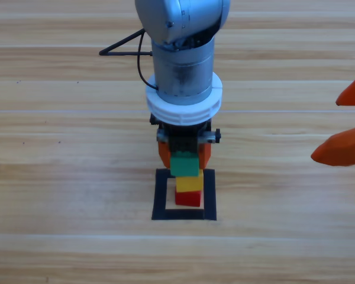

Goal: Stack the blocks in the rectangular block: red at the bottom, yellow in the middle, green on top

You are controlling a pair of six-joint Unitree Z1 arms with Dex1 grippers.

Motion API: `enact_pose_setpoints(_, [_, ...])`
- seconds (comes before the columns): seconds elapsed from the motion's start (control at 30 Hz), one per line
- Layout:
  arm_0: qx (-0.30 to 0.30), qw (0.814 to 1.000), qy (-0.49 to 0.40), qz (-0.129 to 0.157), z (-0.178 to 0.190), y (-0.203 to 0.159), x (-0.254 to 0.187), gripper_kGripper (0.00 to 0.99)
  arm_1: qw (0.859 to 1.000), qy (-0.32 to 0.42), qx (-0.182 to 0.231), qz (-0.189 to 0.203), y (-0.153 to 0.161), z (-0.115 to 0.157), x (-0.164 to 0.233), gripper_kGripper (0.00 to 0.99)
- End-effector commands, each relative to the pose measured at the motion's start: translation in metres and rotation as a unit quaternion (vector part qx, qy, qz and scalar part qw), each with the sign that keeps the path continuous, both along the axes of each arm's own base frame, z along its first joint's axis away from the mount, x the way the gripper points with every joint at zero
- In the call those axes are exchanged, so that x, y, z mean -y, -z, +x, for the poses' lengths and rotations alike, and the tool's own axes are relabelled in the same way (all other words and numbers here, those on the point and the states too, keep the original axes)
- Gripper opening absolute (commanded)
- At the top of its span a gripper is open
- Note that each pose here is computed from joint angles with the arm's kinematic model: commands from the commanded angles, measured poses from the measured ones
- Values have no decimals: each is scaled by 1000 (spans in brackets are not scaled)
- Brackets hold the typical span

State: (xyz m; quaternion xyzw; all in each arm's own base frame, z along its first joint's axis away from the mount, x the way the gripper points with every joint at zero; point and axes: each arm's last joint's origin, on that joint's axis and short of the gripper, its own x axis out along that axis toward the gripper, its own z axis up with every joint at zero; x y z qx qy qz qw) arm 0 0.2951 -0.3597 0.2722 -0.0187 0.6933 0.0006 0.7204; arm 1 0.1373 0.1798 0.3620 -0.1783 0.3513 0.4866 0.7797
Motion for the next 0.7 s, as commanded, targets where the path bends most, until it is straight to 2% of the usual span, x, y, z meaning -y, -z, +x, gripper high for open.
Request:
enact_pose_setpoints(0.03, [-13,1000,6,24,-3,23,12,0,1000,1,-19,-14,15,8,-2,989])
enact_pose_setpoints(0.7, [-9,1000,10,25,-4,24,16,0,1000,0,-23,-17,18,10,-5,989])
